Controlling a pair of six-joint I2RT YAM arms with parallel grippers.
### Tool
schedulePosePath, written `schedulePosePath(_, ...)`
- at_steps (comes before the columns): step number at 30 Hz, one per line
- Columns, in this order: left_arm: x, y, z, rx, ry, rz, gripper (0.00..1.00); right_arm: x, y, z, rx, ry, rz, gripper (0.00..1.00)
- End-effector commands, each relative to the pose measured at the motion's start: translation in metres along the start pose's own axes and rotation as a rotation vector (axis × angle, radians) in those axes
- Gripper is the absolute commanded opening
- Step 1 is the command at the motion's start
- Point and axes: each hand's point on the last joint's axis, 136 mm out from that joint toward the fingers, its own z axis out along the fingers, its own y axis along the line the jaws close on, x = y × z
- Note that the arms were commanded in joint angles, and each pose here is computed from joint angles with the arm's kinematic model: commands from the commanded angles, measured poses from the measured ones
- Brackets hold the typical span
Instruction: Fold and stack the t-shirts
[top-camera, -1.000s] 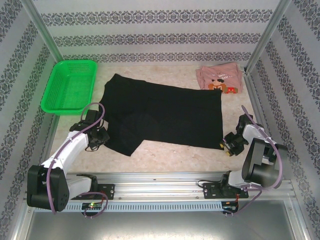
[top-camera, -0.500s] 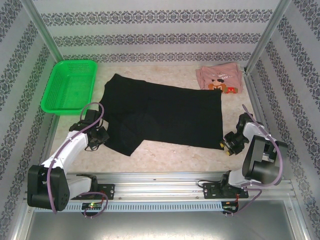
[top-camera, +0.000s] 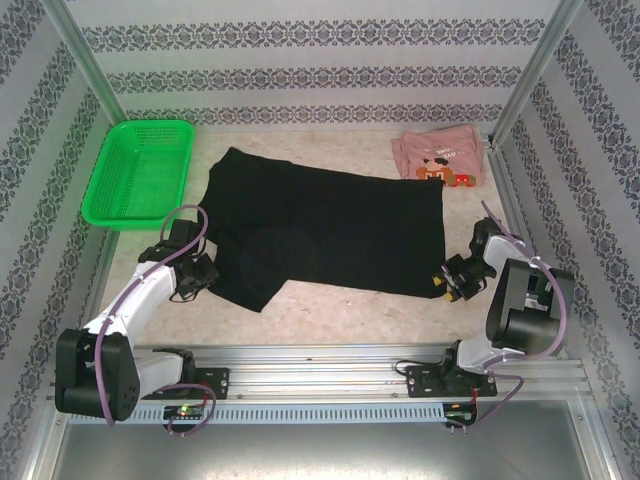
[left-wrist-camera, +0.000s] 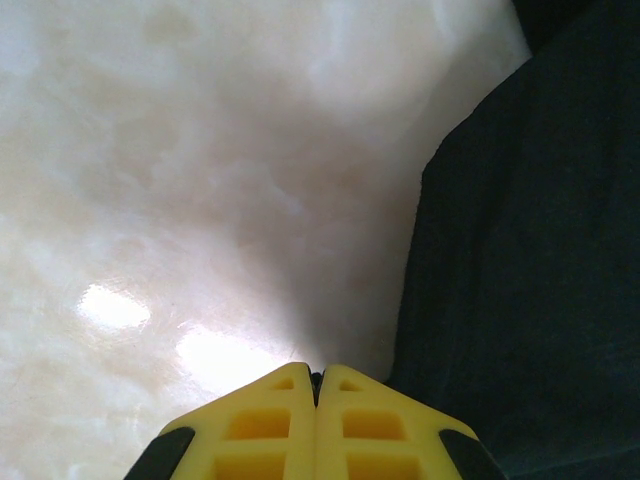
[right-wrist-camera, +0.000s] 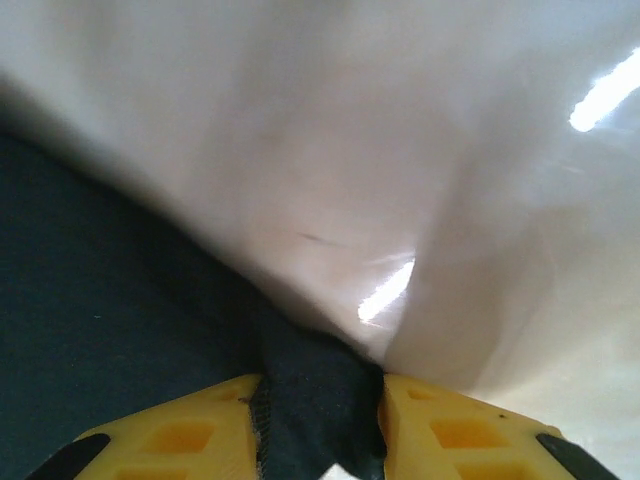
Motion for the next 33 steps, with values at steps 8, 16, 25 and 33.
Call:
schedulePosePath(8, 0.001, 0.007, 0.003, 0.000, -0.001, -0.011, 0.02, -0.007, 0.027, 0.006, -0.091, 0.001, -0.060, 0.27)
schedulePosePath(16, -0.006, 0.004, -0.004, 0.008, -0.019, -0.013, 0.01, -0.005, 0.023, 0.000, -0.095, -0.003, -0.063, 0.00)
schedulePosePath(25, -0.043, -0.033, -0.041, 0.126, -0.108, 0.010, 0.00, -0.003, 0.039, -0.034, -0.161, -0.058, -0.108, 0.00)
schedulePosePath(33, -0.086, -0.065, -0.077, 0.216, -0.182, 0.023, 0.00, -0.009, 0.064, -0.067, -0.225, -0.101, -0.139, 0.00)
